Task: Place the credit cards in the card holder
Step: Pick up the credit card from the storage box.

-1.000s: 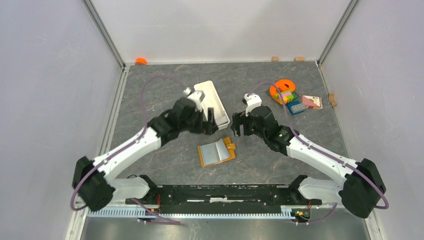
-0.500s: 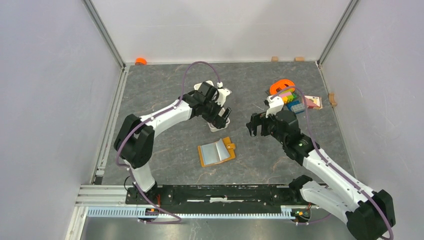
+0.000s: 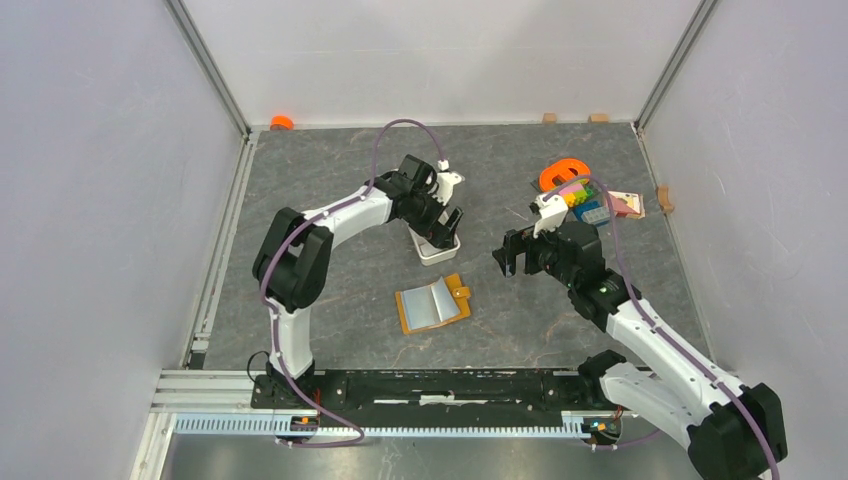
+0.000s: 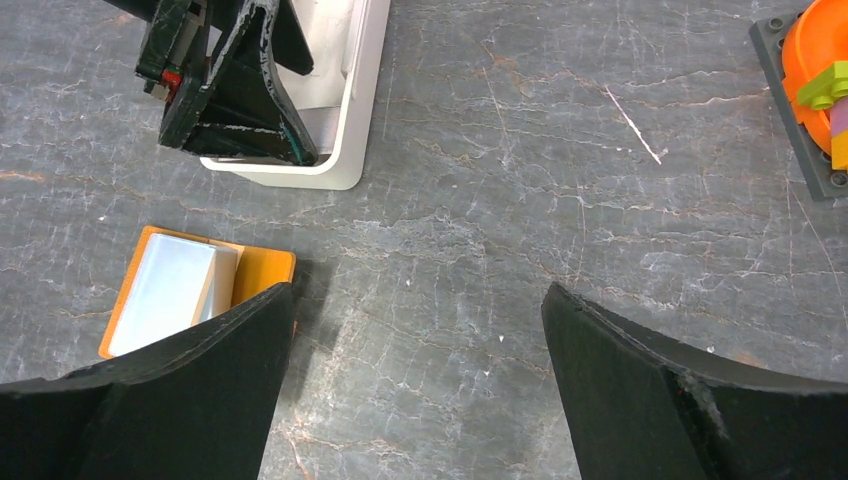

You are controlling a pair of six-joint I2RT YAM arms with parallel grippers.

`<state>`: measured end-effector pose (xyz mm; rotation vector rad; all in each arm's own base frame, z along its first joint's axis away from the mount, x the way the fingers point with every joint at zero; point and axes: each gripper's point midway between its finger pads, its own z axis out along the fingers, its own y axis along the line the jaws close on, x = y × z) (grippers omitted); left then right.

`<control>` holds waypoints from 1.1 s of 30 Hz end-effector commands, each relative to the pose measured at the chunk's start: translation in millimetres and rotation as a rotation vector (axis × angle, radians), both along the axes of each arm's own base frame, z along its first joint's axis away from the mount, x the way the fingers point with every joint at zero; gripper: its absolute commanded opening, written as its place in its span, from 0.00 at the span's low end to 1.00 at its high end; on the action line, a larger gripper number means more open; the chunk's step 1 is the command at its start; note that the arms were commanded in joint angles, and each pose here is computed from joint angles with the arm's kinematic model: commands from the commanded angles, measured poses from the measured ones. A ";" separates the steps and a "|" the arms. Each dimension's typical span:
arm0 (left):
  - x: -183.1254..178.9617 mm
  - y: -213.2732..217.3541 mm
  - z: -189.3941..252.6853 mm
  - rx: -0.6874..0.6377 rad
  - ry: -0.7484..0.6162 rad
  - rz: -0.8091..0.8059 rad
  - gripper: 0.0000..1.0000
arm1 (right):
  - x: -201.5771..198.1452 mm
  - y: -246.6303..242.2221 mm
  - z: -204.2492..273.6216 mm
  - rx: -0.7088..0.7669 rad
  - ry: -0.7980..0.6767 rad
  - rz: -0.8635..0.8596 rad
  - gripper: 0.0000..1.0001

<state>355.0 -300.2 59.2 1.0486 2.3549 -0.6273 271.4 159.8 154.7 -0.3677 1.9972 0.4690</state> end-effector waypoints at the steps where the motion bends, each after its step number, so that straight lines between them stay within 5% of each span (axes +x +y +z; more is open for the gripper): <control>1: -18.3 -19.7 12.2 -0.069 0.064 -0.111 1.00 | 5.9 2.3 3.9 0.020 -0.031 0.020 0.98; 19: -43.0 -17.5 20.5 -0.059 0.185 -0.126 0.96 | 9.5 -3.7 -3.1 0.032 -0.012 0.007 0.98; 33: -43.9 -3.8 1.9 0.169 0.042 -0.090 0.99 | 10.5 -4.4 -5.1 0.036 -0.010 0.010 0.98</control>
